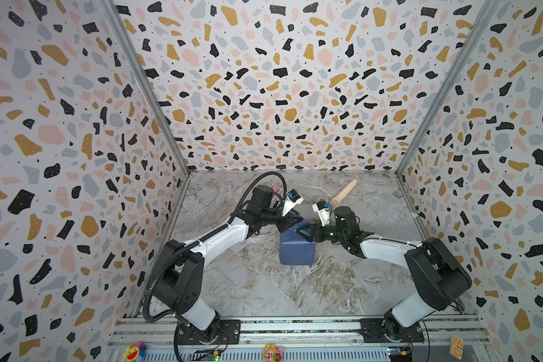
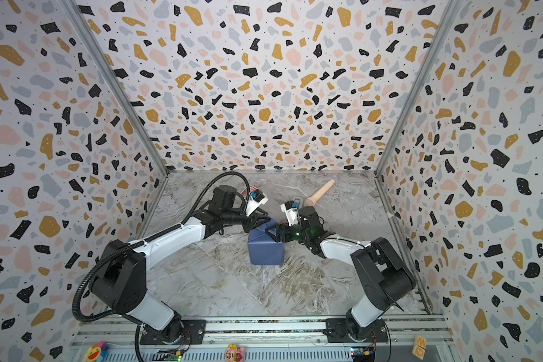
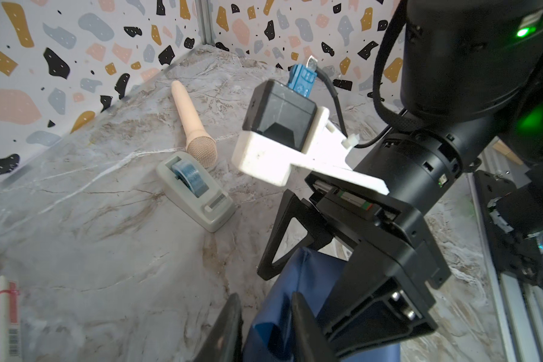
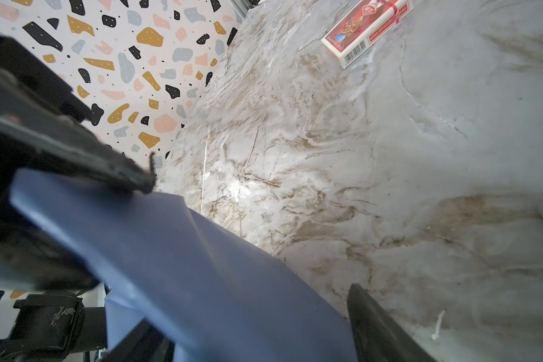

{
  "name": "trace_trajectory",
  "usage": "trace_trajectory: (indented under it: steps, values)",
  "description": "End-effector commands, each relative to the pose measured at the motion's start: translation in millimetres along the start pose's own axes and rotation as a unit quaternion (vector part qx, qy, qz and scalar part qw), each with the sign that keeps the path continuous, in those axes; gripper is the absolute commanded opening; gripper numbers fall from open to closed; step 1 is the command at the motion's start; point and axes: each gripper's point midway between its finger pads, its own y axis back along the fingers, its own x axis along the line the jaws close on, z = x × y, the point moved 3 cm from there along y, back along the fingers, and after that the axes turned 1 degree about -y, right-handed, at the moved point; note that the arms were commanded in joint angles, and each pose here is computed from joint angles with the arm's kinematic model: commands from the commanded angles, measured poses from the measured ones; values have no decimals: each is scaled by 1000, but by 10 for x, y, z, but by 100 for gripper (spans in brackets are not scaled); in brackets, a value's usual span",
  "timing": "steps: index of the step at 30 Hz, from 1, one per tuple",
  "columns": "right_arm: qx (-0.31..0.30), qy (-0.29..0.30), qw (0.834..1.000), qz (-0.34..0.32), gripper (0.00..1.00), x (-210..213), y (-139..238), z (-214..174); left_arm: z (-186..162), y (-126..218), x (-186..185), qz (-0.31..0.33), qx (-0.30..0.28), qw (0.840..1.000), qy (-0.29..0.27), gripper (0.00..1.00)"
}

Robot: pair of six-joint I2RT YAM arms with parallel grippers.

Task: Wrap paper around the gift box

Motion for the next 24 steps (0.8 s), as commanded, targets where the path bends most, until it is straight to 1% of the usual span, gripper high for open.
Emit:
trace_trajectory:
  steps: [1,3,10,16,20,24]
  values:
    - [49,-22,997,-49,80,-223,-1,-305,147,19,2,-12,-19,1000,-19,21]
    - [50,-22,997,-50,80,-226,-4,-303,165,19,-6,-16,-24,999,-19,17]
    - [49,-17,998,-47,80,-174,4,-226,184,40,-10,-15,-27,999,-26,0]
    - [22,-3,1000,-17,92,101,170,35,119,69,-9,2,-25,999,-43,0]
    - [8,-13,1000,17,94,252,308,163,94,79,-4,9,-23,999,-48,0]
    - [2,-35,999,30,95,208,442,170,81,84,-3,13,-24,998,-50,0]
